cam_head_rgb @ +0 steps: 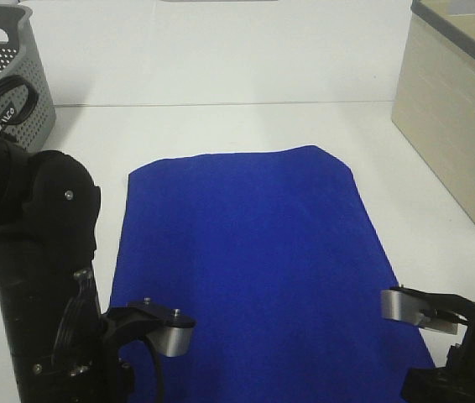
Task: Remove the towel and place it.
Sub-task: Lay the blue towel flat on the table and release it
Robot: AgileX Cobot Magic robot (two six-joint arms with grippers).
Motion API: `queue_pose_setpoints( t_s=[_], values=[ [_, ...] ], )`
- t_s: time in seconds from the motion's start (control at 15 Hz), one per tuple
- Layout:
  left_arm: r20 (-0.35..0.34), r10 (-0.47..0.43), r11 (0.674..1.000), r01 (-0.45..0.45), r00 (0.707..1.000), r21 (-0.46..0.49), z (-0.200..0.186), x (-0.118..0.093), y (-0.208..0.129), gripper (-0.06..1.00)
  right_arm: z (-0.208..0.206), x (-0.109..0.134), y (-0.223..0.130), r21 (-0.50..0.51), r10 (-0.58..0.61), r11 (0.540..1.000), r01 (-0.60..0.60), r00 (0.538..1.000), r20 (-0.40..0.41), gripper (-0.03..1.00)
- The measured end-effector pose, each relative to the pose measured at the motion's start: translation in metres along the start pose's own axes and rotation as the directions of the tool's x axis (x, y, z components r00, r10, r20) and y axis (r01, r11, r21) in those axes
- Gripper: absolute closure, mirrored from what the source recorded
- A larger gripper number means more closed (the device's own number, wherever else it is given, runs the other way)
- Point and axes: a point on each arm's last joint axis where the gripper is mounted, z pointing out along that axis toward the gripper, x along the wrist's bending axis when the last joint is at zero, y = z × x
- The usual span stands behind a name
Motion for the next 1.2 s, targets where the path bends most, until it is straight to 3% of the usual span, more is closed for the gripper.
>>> queue_pose_setpoints(
  t_s=[0.2, 0.33, 0.53, 0.73, 1.0, 1.2],
  values=[
    [0.020, -0.013, 1.000, 0.013, 1.000, -0.008, 0.000, -0.002, 0.001, 0.46, 0.000, 0.000, 0.000, 0.000, 0.058, 0.998, -0.058, 0.998, 0.001, 0.34],
    [0.024, -0.015, 1.000, 0.015, 1.000, -0.010, 0.000, -0.002, 0.001, 0.39, 0.000, -0.001, 0.000, 0.004, 0.064, 0.998, -0.064, 0.998, 0.011, 0.26],
    [0.024, -0.009, 1.000, 0.010, 1.000, -0.014, -0.002, -0.003, 0.002, 0.38, -0.011, 0.004, 0.006, -0.023, 0.030, 0.999, -0.029, 0.999, 0.028, 0.24],
    [0.011, 0.023, 0.999, -0.023, 1.000, -0.034, -0.014, -0.008, 0.012, 0.38, -0.048, 0.015, 0.025, -0.117, -0.046, 0.991, 0.064, 0.988, 0.147, 0.24],
    [-0.114, 0.024, 0.997, -0.032, 0.993, -0.073, -0.039, -0.009, 0.027, 0.38, -0.103, 0.045, 0.043, -0.264, -0.115, 0.950, 0.165, 0.974, 0.193, 0.24],
    [-0.181, -0.047, 0.986, 0.017, 0.982, -0.167, -0.074, 0.015, 0.038, 0.38, -0.132, 0.059, 0.063, -0.334, -0.144, 0.919, 0.210, 0.966, 0.214, 0.24]
  ],
)
